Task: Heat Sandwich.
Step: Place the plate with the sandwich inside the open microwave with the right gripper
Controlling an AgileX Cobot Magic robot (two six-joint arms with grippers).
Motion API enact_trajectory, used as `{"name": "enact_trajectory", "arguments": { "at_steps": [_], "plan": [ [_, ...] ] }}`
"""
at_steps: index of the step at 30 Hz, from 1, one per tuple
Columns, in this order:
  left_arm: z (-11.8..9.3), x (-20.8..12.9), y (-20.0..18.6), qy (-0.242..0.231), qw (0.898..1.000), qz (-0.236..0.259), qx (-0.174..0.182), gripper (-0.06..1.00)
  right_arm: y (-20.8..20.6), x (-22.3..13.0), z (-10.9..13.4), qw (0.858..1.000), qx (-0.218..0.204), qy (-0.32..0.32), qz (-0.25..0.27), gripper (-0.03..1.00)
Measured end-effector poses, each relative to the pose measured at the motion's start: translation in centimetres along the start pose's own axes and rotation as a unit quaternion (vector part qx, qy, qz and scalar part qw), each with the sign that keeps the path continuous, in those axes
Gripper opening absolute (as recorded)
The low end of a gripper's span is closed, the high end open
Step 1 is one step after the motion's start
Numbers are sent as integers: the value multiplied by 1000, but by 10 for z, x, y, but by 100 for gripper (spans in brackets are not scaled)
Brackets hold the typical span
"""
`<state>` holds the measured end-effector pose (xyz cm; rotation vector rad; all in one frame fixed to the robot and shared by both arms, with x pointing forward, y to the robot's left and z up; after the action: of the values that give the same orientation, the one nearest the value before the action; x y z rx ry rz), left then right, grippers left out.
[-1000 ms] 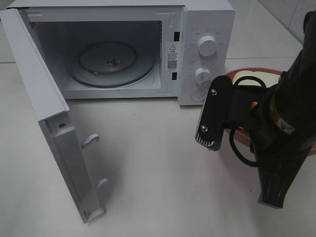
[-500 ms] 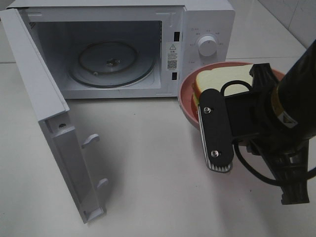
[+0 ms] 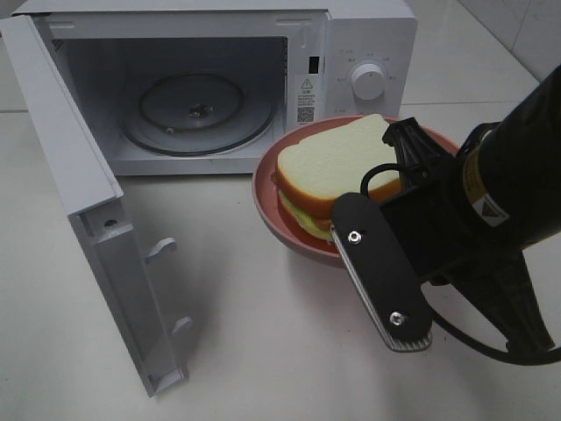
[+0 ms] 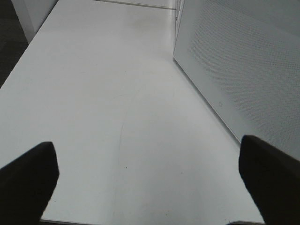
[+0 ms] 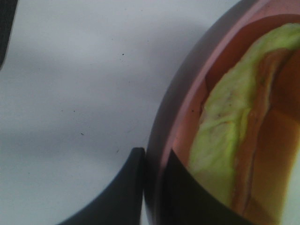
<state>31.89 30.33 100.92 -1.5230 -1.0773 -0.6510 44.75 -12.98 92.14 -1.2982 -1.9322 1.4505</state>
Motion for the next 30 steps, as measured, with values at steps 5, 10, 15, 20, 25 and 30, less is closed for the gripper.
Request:
{"name": "enact_trajectory", "arguments": {
  "at_steps": [5, 10, 15, 20, 25, 30],
  "plan": [
    [0, 0, 0, 0, 1000, 0, 0, 97, 0, 4, -4, 1000, -9, -20, -10, 4],
    [0, 0, 0, 0, 1000, 0, 0, 97, 0, 9, -2, 1000, -6, -20, -23, 4],
    [0, 0, 0, 0, 1000, 0, 0, 97, 2, 11, -2, 998, -5, -50, -46, 4],
    [0, 0, 0, 0, 1000, 0, 0, 97, 6, 1, -7, 996, -10, -66, -54, 5],
    [0, 0, 0, 0, 1000, 0, 0, 97, 8, -3, -14, 993, -26, -86, -74, 5],
    [0, 0, 0, 0, 1000, 0, 0, 97, 11, -5, -16, 990, -30, -105, -94, 5]
  ]
}}
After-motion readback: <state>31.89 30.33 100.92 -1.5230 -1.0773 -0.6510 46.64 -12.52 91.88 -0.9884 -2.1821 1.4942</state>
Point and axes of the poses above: a point on each arm's last joint axis where the gripper is mounted, y pointing out along that axis toward the gripper, z along the wrist's bending axis when the last joint is at zero, x = y × z, the point moved 10 cm from there along y, pointing out along that axis toward the gripper, and after that the axes turned 10 degrees about -y, right-handed, at the moved point
